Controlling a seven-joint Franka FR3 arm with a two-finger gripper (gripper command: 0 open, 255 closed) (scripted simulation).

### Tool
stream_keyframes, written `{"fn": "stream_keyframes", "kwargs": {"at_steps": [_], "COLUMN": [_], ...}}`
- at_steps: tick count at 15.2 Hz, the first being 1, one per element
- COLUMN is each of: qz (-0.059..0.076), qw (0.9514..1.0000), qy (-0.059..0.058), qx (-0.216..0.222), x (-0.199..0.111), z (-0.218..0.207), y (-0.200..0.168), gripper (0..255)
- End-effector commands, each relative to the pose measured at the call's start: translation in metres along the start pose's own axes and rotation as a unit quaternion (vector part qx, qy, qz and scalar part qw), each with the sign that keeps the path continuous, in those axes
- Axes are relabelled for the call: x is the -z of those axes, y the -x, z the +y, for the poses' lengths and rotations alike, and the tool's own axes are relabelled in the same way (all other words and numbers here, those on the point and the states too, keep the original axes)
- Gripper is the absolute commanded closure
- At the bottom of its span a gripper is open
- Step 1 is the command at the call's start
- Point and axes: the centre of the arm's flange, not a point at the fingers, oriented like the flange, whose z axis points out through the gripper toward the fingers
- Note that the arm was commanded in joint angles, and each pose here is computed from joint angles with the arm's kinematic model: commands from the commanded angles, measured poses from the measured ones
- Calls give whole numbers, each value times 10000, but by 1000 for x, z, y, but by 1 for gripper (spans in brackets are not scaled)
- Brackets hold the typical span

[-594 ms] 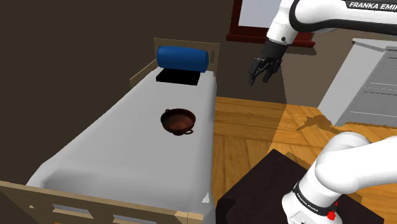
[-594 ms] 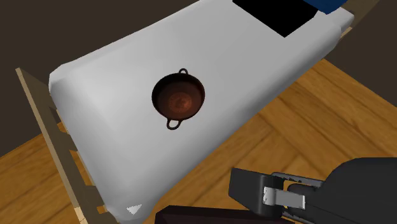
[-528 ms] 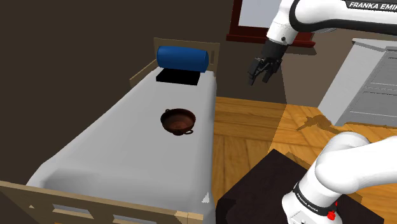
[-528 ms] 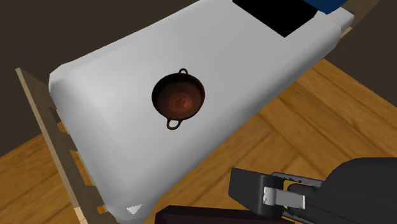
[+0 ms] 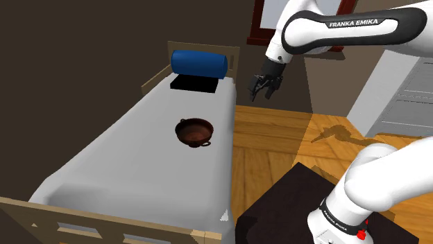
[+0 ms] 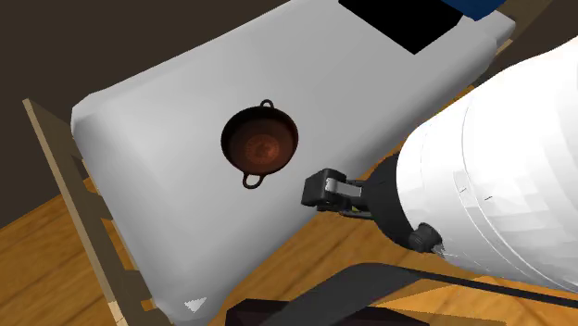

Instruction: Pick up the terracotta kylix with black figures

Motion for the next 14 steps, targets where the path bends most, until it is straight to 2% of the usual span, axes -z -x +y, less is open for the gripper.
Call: {"fn": "stream_keyframes", "kwargs": {"at_steps": [1,14], "qz": [-6,-76], "qw": [10000,9990], "qy": [-54,-397], "qx": [-26,-174], "x": [-22,-153], "z": [-5,-45], "y": [-13,-114], "gripper": [0,0]}}
